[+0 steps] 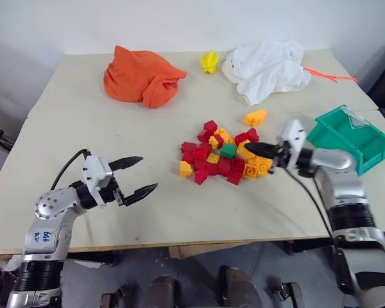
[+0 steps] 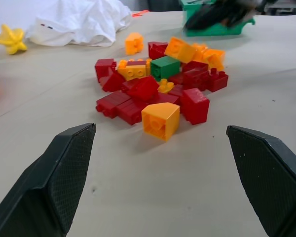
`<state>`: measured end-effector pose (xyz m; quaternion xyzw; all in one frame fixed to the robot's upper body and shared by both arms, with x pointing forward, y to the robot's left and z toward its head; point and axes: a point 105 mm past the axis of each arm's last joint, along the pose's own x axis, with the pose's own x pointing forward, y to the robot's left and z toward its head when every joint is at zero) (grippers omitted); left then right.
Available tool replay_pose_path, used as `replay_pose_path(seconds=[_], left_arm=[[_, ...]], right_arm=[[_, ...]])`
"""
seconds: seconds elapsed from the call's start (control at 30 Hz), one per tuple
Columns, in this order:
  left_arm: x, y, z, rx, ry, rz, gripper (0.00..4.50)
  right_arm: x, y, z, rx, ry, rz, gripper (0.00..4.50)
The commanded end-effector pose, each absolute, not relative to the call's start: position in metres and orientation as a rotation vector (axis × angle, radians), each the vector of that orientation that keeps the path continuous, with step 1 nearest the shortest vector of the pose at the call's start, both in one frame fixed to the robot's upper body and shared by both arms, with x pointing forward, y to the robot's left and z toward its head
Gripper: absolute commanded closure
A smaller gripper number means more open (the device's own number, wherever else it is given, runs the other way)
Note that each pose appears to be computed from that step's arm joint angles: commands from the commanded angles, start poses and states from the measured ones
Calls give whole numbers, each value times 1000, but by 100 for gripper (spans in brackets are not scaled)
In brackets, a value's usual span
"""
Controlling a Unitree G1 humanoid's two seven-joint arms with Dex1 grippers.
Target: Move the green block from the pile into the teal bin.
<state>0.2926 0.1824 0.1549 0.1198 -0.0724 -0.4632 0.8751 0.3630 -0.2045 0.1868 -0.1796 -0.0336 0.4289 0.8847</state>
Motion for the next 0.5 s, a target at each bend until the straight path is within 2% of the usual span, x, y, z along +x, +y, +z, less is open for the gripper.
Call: replay_pose_path(seconds=[0.03,0.2,0.4,0.43,0.5], left_arm=[[290,190,166,265,-189,-942,0],[287,197,166,262,-177,-938,0],[288,196,171,265,-185,-954,0],[288,195,171,265,-186,-955,0],[289,194,171,266,-189,-961,0]], right_arm=[[344,-233,197,-337,-67,861,390],[309,-294,186,-328,-2,777,231],[295,-304,188,-325,-7,744,24],[295,-304,188,-324,-5,743,2],[296,-298,190,-312,5,761,2]])
